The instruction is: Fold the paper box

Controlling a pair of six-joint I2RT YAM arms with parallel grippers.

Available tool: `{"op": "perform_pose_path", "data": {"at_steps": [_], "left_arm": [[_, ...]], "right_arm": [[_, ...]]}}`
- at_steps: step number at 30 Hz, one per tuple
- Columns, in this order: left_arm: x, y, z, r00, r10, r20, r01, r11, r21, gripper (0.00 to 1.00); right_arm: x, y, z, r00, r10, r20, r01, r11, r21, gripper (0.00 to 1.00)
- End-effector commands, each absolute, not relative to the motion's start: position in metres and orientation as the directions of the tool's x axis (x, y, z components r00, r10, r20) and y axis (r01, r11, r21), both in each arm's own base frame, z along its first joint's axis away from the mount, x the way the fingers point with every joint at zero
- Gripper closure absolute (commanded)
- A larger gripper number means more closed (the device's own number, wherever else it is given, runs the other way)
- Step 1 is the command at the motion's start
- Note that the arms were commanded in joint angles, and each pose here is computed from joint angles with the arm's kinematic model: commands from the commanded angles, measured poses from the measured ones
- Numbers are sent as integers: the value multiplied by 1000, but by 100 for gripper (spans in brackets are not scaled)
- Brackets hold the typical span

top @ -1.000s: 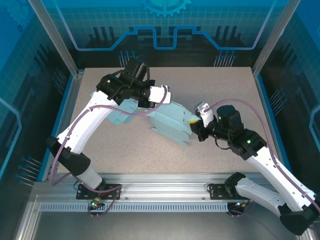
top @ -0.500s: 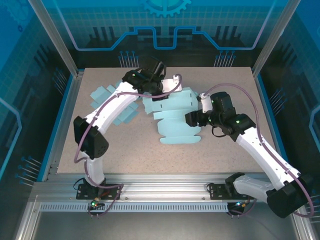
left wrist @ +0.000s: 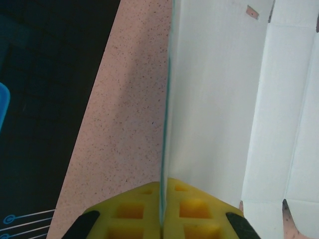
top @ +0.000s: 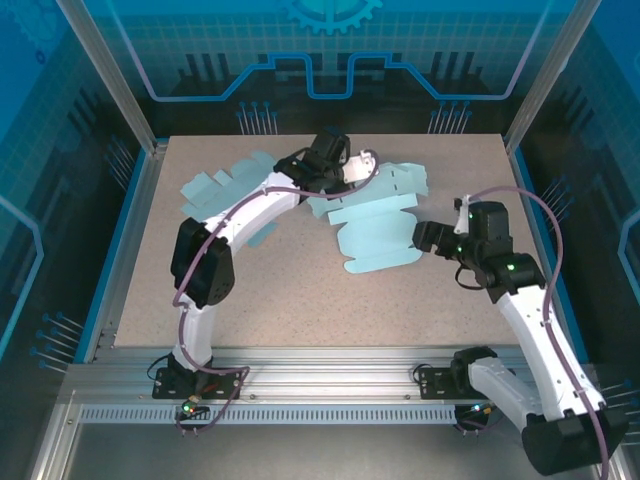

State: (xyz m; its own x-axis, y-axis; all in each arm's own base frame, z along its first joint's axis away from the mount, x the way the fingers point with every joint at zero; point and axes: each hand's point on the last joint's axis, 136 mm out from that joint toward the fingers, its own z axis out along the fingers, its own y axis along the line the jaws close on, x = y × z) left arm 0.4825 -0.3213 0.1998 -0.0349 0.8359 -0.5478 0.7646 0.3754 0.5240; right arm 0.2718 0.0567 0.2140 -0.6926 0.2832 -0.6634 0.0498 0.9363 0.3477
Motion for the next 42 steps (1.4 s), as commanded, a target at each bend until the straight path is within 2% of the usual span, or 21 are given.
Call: {"op": "perform_pose_path", "data": {"at_steps": [1,8,16,23,28,33,38,42], "left_arm": [[484,-331,233,-12,764,-646,687,475,549,100],[475,-329,215,-24,748,-664,648,517,559,100],[463,-323,200,-17,747,-664,657,509,556,100],[462,-319,190,-4,773,-635,650,484,586,100],[462,-318,182,18,809,-587,662,430,613,100],[458,-322,167,65,861,-505,659,343,669,100],[462,-328,160,135,911,-390,532,265,804,100],[460,-332,161,179,919,-351,454,239,858,100]], "right_arm": [[259,52,196,-701,358,-617,114,910,399,5],[250,58,174,-708,403,-580,120,878,464,3],[247,68,188,-711,386,-587,60,866,497,3],[266,85,204,-715,400,-574,3,822,569,5],[287,77,220,-694,392,-604,23,851,525,7],[315,76,236,-696,389,-604,33,857,514,18],[347,83,243,-703,408,-583,35,838,545,26],[365,87,238,-726,422,-543,61,826,560,34]]}}
